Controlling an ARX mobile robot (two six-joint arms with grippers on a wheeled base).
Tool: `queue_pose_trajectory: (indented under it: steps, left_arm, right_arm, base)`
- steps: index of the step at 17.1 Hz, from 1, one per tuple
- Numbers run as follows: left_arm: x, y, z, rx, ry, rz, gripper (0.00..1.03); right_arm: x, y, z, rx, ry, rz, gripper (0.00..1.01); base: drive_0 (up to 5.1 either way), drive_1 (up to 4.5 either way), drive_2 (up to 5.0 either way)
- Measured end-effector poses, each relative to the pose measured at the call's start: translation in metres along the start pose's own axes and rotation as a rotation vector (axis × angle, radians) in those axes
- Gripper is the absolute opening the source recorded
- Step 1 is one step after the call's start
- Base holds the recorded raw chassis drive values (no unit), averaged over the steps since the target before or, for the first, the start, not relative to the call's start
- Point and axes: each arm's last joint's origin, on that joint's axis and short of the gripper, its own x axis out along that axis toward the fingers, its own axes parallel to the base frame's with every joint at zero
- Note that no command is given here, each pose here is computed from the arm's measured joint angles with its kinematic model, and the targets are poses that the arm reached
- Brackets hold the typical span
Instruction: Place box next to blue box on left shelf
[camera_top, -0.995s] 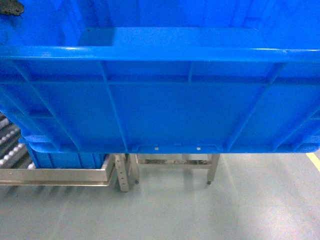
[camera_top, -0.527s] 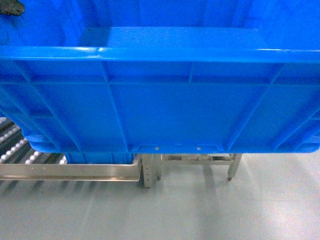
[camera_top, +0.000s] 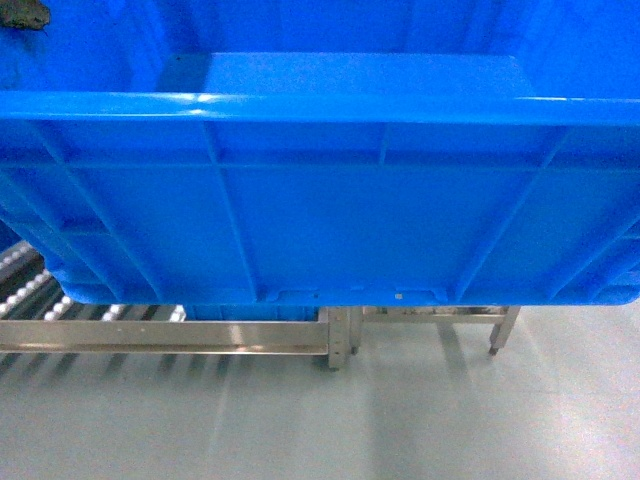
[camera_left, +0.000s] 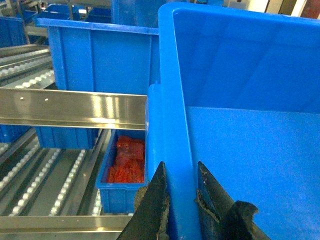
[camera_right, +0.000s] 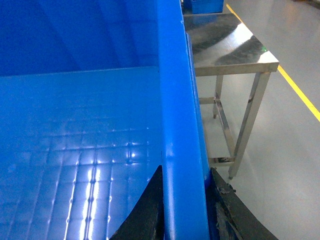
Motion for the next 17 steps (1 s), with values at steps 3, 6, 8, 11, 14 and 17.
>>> queue_pose_trajectory:
  steps: [3,6,8,11,14,17]
  left_arm:
    - [0.0,0.0,0.0,0.0,0.0,0.0,0.09]
    - [0.0,0.0,0.0001,0.0,-0.001,0.0,0.09]
    - [0.0,0.0,-0.0003,0.0,0.003,0.001,0.09]
    - [0.0,0.0,0.0,0.0,0.0,0.0,0.09]
    - [0.0,0.0,0.0,0.0,0.0,0.0,0.09]
    - [0.0,0.0001,-0.0001,0.0,0.001,0.002,0.09]
  right_arm:
    - [0.0,0.0,-0.0001,0.0,0.001,0.0,0.16]
    - [0.0,0.0,-0.0001,0.0,0.002,0.0,0.16]
    - [0.0,0.0,-0.0002,0.0,0.002,0.0,0.16]
    - [0.0,0.0,-0.0001,0.0,0.002,0.0,0.16]
    - [0.0,-0.0001,-0.0001,0.0,0.001,-0.002,0.16]
    - [0.0,0.0,-0.0001,0.0,0.001,0.0,0.16]
  base:
    - [-4.9,2.17,2.8]
    - [-4.9,2.38,2.4]
    - [-4.9,2.38,2.4]
    - [-5.0,2.4,2.4]
    - [-5.0,2.37,2.4]
    - [-5.0,2.34,2.3]
